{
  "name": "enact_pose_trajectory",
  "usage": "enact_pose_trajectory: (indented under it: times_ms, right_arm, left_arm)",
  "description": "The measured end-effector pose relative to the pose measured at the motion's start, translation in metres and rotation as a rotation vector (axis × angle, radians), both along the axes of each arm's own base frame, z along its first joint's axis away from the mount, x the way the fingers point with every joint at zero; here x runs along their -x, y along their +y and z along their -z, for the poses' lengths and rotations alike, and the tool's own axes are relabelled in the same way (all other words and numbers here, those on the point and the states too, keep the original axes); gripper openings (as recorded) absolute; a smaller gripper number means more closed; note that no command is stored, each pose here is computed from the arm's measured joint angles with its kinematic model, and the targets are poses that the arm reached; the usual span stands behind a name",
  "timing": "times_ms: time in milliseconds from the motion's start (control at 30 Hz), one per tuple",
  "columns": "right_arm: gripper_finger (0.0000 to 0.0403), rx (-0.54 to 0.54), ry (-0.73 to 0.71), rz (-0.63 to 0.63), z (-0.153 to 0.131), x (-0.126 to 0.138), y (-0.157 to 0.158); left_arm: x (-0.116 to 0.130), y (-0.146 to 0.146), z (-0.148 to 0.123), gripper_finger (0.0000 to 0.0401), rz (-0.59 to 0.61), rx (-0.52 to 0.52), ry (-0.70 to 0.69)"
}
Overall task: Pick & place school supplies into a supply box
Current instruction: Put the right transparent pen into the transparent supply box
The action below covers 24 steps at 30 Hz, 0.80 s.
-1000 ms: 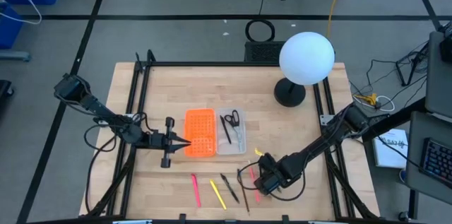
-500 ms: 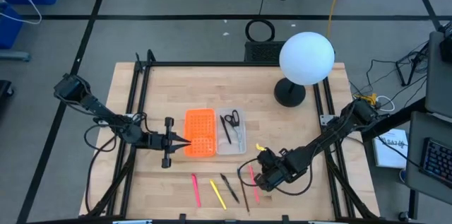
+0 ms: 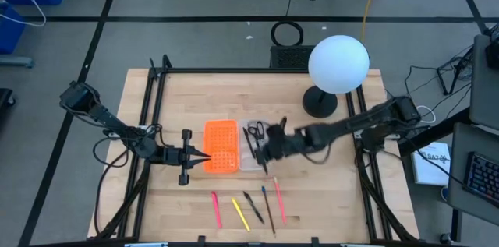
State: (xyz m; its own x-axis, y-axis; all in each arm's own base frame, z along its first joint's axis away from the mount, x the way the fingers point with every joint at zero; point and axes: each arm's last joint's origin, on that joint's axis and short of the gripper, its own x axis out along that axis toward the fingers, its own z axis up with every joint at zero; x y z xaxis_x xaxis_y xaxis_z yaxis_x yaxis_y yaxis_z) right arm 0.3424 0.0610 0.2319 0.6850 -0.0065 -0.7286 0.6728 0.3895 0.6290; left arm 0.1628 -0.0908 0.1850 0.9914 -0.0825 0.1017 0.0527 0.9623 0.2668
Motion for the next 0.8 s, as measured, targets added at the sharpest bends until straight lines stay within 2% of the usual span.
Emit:
enact_pose_trajectory:
  times_ms: [100, 367, 600, 800]
  right_arm:
    - [0.0022, -0.038, 0.011, -0.021, 0.012, -0.013, -0.025]
    - [0.0022, -0.059, 0.064, -0.047, 0.047, -0.03, -0.068]
    - [0.0022, -0.069, 0.134, -0.053, 0.067, -0.03, -0.075]
    - [0.0022, -0.066, 0.179, -0.061, 0.071, -0.027, -0.072]
  left_arm:
    - [0.0, 0.0, 0.0, 0.0035, -0.001, -0.013, 0.0]
    - [0.0, 0.0, 0.0, 0.0035, -0.001, -0.012, 0.0]
    - [0.0, 0.0, 0.0, 0.0035, 0.0, -0.005, 0.001]
    - [0.0, 0.0, 0.0, 0.0035, 0.003, 0.021, 0.002]
